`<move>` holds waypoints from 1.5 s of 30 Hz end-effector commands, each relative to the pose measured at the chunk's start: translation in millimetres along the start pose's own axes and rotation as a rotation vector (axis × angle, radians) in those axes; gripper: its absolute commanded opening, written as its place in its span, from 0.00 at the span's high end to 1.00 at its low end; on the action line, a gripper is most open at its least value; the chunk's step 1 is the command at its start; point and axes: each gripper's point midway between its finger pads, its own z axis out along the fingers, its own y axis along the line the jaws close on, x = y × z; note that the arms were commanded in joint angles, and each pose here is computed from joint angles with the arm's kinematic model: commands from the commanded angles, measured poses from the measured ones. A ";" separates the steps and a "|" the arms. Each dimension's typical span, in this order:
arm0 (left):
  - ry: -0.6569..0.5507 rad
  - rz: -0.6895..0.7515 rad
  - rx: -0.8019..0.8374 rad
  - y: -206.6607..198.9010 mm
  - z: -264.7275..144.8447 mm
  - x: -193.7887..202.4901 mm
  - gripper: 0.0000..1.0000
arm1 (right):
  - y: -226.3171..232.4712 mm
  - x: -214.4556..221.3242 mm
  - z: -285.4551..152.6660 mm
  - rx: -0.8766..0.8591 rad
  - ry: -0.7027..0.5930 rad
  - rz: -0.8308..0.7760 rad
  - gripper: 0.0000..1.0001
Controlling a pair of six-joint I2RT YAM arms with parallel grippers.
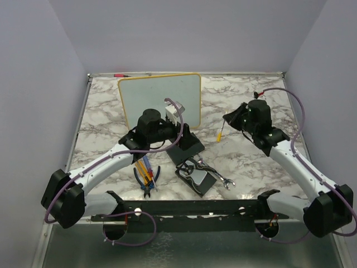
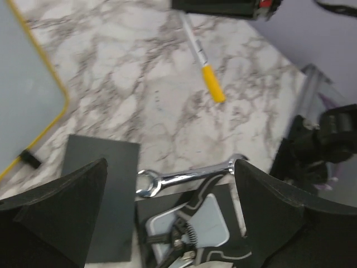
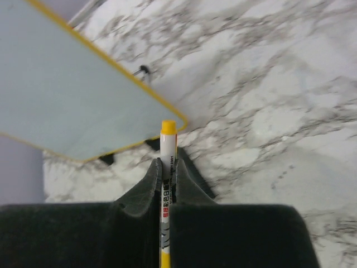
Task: Write a sentence on the whiteboard
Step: Open the whiteboard marker at the center of the board.
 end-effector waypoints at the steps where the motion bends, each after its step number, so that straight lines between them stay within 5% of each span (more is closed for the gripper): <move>1: -0.065 -0.055 0.370 -71.6 -1.1 -12.6 0.05 | 64.5 19.2 -31.6 -0.293 0.010 0.060 0.99; 7: 0.011 -0.117 0.468 -89.1 6.5 6.5 0.11 | 122.7 27.7 -61.3 -0.524 -0.035 0.060 0.99; 18: 0.017 -0.155 0.431 -82.4 13.6 10.6 0.66 | 140.7 42.5 -61.2 -0.567 -0.036 0.028 0.99; 27: 0.012 -0.161 0.415 -80.4 14.2 11.0 0.67 | 133.4 37.2 -63.0 -0.532 -0.082 0.023 0.99; 31: 0.010 -0.164 0.404 -78.4 15.2 11.7 0.80 | 131.3 36.6 -62.6 -0.521 -0.086 0.017 0.99; 33: 0.010 -0.166 0.394 -76.1 15.8 12.5 0.97 | 130.3 36.7 -63.0 -0.519 -0.088 0.017 0.99; 38: 0.024 -0.140 0.371 -71.1 17.5 16.6 1.00 | 128.2 35.2 -65.6 -0.516 -0.096 0.013 0.99; 39: 0.034 -0.122 0.354 -68.0 18.0 18.1 1.00 | 127.6 35.3 -66.2 -0.512 -0.095 0.005 0.97; 45: 0.100 0.074 0.208 -39.9 12.8 24.3 1.00 | 105.1 30.2 -75.6 -0.409 -0.101 -0.062 0.42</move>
